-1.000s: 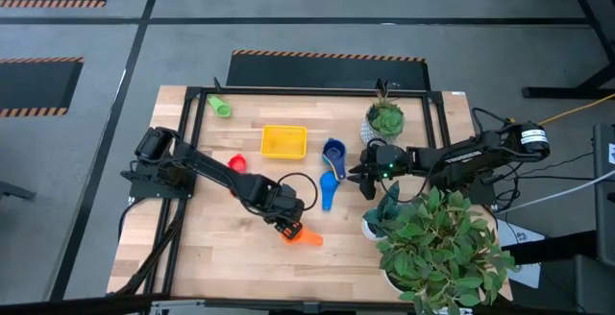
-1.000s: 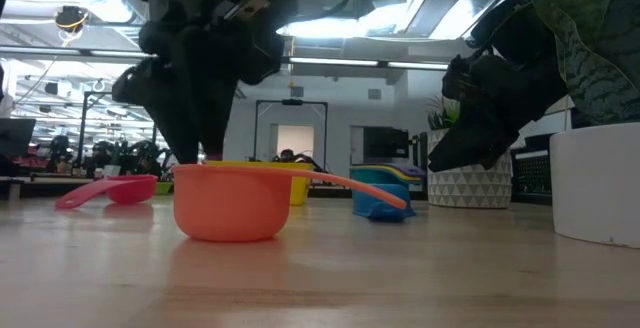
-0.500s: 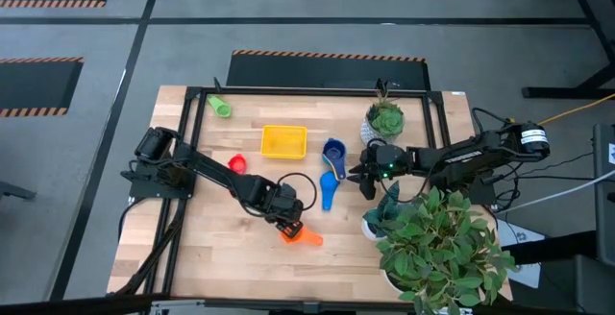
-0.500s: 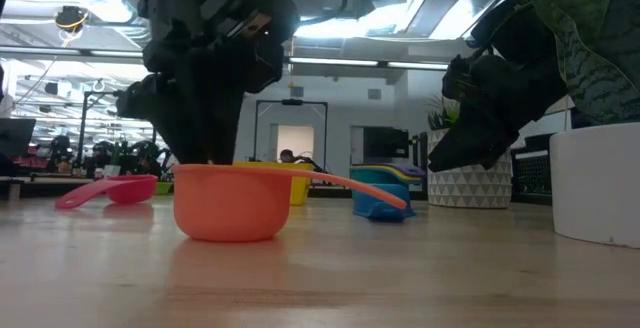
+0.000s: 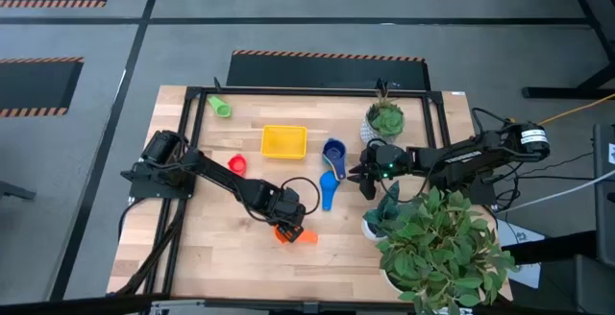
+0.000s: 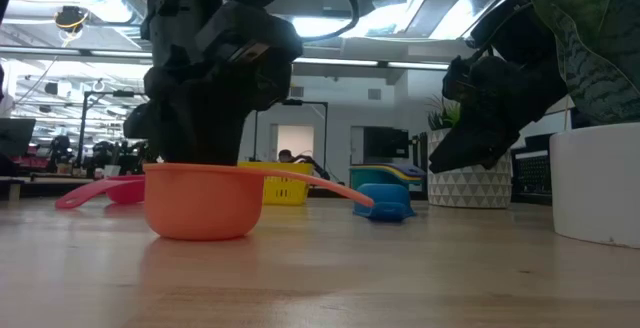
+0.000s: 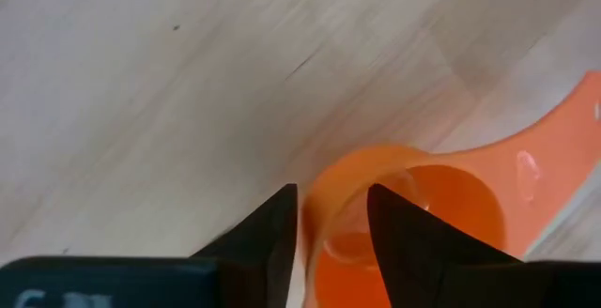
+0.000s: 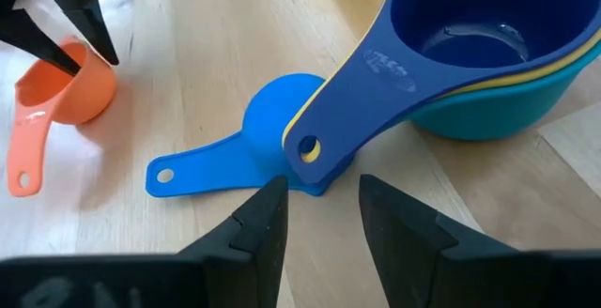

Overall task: Nest measuring cups in basket
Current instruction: Stack the orange measuring cup into the dark blue measuring cup

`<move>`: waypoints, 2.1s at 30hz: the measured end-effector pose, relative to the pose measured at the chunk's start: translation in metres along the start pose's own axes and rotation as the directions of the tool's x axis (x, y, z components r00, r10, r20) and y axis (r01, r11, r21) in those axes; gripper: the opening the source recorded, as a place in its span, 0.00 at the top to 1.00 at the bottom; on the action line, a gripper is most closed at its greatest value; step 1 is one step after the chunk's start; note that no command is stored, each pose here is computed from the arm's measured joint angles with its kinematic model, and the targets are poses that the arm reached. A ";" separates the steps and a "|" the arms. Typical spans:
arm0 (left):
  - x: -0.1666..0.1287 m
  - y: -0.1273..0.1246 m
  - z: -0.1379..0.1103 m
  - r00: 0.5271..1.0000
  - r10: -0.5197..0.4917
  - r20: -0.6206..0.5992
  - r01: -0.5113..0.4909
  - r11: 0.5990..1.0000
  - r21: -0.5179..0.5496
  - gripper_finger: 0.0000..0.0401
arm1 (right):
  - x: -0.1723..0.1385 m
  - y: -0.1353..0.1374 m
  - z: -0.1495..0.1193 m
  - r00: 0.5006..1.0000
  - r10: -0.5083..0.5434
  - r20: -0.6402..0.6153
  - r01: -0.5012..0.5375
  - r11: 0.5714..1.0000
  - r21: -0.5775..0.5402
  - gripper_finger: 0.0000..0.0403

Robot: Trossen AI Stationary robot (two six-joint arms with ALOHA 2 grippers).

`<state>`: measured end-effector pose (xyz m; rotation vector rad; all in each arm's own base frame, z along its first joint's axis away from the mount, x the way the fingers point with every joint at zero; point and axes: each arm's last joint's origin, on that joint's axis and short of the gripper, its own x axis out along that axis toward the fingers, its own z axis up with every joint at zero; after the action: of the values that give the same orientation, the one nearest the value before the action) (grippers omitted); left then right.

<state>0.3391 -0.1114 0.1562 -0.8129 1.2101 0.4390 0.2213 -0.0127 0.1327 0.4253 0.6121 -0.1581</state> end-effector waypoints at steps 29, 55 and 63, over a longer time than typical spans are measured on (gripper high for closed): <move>-0.082 -0.018 0.118 0.922 -0.155 0.354 -0.222 0.538 0.813 0.98 | -0.059 0.007 0.012 0.998 0.025 0.058 -0.024 1.000 -0.020 0.66; -0.075 0.034 0.225 0.819 -0.193 0.540 -0.533 0.093 0.841 0.97 | -0.071 0.005 0.013 0.993 -0.054 0.100 0.051 0.998 0.036 0.66; -0.054 0.038 0.229 0.837 -0.163 0.522 -0.516 0.082 0.853 0.97 | -0.071 0.004 0.012 0.994 -0.060 0.088 0.057 0.998 0.037 0.66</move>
<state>0.4437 0.0916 0.2239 0.7321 0.7831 -0.0859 0.1710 -0.0123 0.1843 0.4317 0.5351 -0.2427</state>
